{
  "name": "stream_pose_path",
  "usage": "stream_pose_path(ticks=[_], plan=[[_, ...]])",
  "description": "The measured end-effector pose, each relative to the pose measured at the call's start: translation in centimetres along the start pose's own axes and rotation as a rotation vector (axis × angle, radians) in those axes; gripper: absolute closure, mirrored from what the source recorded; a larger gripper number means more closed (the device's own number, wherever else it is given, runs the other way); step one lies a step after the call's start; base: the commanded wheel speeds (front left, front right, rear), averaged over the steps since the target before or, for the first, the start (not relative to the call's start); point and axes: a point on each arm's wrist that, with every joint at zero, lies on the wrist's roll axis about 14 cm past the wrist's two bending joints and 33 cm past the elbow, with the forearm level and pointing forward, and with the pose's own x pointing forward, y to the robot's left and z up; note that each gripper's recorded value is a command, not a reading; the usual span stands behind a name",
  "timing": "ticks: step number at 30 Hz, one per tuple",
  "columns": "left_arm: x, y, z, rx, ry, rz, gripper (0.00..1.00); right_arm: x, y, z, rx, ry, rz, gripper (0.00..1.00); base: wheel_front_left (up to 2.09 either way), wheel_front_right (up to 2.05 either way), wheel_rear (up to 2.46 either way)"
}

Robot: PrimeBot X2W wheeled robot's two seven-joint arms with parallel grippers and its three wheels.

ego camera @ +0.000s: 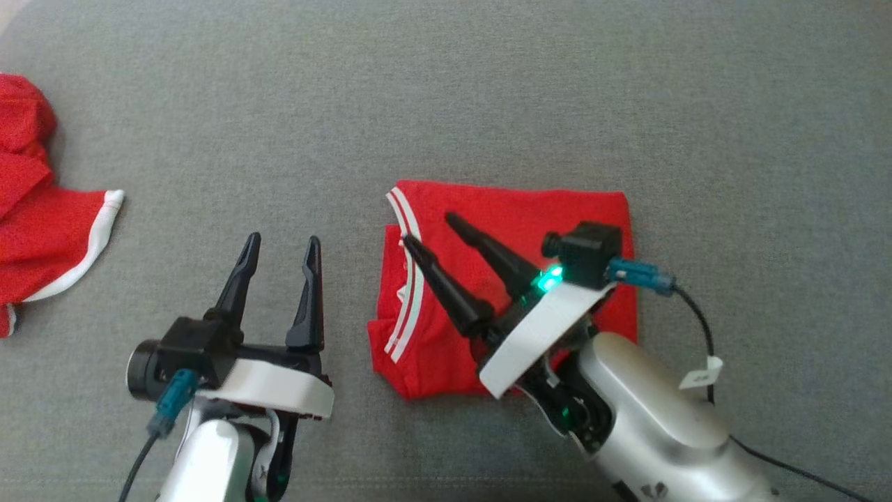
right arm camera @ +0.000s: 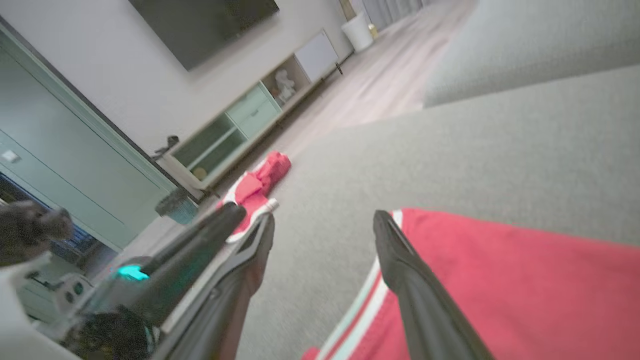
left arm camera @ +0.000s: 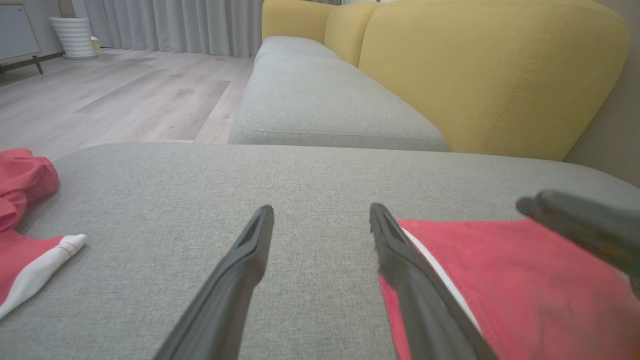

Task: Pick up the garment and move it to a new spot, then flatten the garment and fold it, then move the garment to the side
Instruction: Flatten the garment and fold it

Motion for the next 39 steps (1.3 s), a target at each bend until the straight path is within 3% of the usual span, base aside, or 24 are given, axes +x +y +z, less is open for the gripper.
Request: stream_pose_path(ticks=[4,7,8,13,20,25,39], plan=[[0.2,-0.4,0.2,0.006,-0.006,-0.012,0.0,0.1,1.0,3.4,0.042,-0.14,0.035,0.0,0.0,0.0,0.0],[0.4,-0.7,0.3,0.005,-0.011,-0.023,0.0,-0.3,-0.8,6.4,-0.049,-0.238,-0.02,0.0,0.0,0.0,0.0],[0.5,-0.9,0.4,0.004,-0.015,-0.029,0.0,-1.2,-2.9,8.7,-0.132,-0.3,-0.093,0.0,0.0,0.0,0.0],[0.7,-1.1,0.7,0.008,-0.025,-0.036,0.0,-5.2,-8.4,11.8,-0.263,-0.374,-0.305,0.0,0.0,0.0,0.0],[1.0,-0.6,1.5,0.02,-0.047,-0.027,0.0,-14.0,-14.0,10.5,-0.327,-0.331,-0.602,0.0,0.0,0.0,0.0],[0.8,-0.5,2.0,0.01,-0.06,-0.02,0.0,-17.0,-13.8,10.1,-0.365,-0.308,-0.667,0.0,0.0,0.0,0.0],[-3.4,-0.4,1.7,0.023,-0.037,-0.03,0.0,-20.9,-10.3,8.4,-0.377,-0.29,-0.691,0.0,0.0,0.0,0.0]])
